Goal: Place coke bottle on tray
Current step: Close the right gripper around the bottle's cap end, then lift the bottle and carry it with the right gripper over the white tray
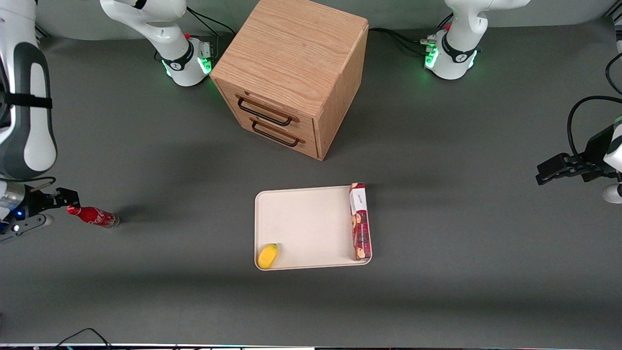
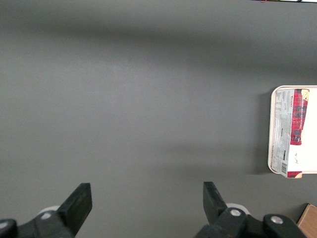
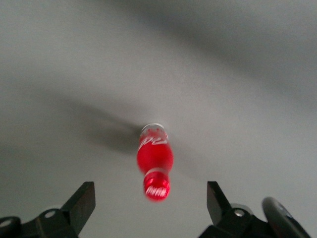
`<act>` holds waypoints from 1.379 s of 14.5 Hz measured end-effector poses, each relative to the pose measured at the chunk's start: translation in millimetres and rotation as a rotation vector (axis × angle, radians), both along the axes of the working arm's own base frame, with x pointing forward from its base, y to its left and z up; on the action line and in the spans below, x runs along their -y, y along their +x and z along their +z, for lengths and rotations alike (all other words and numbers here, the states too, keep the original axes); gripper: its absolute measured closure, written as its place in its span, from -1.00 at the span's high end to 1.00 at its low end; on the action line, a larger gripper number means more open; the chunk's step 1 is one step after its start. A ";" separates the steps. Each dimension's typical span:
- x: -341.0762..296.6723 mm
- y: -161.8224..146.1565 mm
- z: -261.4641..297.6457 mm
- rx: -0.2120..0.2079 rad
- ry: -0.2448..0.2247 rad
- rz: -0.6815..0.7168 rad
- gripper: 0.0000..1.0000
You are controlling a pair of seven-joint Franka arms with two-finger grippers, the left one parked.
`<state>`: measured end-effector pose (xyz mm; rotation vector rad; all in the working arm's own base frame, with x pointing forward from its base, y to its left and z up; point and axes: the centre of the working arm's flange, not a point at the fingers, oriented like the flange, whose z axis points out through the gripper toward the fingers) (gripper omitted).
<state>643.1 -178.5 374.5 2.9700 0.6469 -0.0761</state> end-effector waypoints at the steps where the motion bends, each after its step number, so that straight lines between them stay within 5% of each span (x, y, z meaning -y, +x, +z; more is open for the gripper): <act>1: 4.2 1.5 -10.8 0.000 0.001 0.001 1.00; 9: 20.1 -12.6 -47.0 -0.040 0.044 -0.042 0.92; 15: 29.0 -16.2 -45.2 -0.045 0.043 0.012 -0.36; 20: 20.7 -12.0 -26.4 -0.015 0.042 0.027 -0.37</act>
